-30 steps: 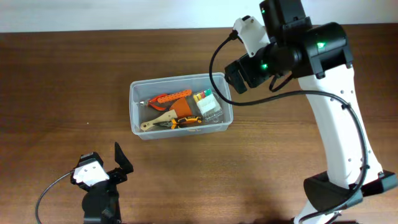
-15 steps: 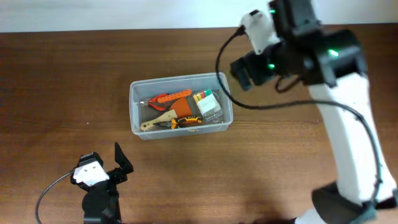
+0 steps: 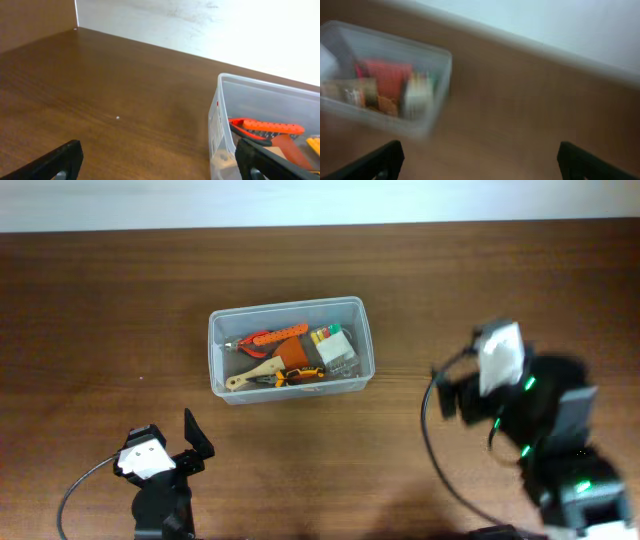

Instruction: Pack container

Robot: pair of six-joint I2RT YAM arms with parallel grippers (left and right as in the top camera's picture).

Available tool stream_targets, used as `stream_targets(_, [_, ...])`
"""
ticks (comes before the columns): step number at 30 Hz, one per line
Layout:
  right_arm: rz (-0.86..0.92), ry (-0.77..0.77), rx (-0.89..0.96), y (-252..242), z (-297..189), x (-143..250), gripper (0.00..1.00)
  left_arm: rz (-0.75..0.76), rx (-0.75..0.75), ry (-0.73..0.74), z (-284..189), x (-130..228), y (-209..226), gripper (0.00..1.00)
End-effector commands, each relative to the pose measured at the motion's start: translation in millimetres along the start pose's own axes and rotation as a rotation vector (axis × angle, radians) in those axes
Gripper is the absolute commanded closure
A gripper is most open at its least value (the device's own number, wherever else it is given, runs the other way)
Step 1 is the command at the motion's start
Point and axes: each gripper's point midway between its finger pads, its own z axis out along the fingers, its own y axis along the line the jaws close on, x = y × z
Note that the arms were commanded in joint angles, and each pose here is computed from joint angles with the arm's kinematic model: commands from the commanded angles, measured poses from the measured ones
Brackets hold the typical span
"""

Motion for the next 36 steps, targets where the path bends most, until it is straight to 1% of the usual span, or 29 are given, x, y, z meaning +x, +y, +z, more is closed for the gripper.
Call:
stream_targets(1, [0.025,0.01,0.012,9,4,67,0.02,0.009,0.001,0.0,0,1,0,0.01])
stream_targets(4, [0.02,-0.022,-0.003,21,10,109,0.02,0.009,0.001,0.0,0,1,0,0.01])
stream_targets(7, [0.012,-0.084,-0.047,37,15,137,0.02,0.009,0.001,0.0,0,1,0,0.01])
stream_targets(11, [0.062,-0.13,-0.046,41,24,159,0.02,0.009,0.001,0.0,0,1,0,0.01])
stream_targets(14, [0.079,-0.155,-0.034,39,24,158,0.02,0.009,0.001,0.0,0,1,0,0.01])
stream_targets(36, [0.08,-0.155,-0.021,37,24,158,0.02,0.009,0.001,0.0,0,1,0,0.01])
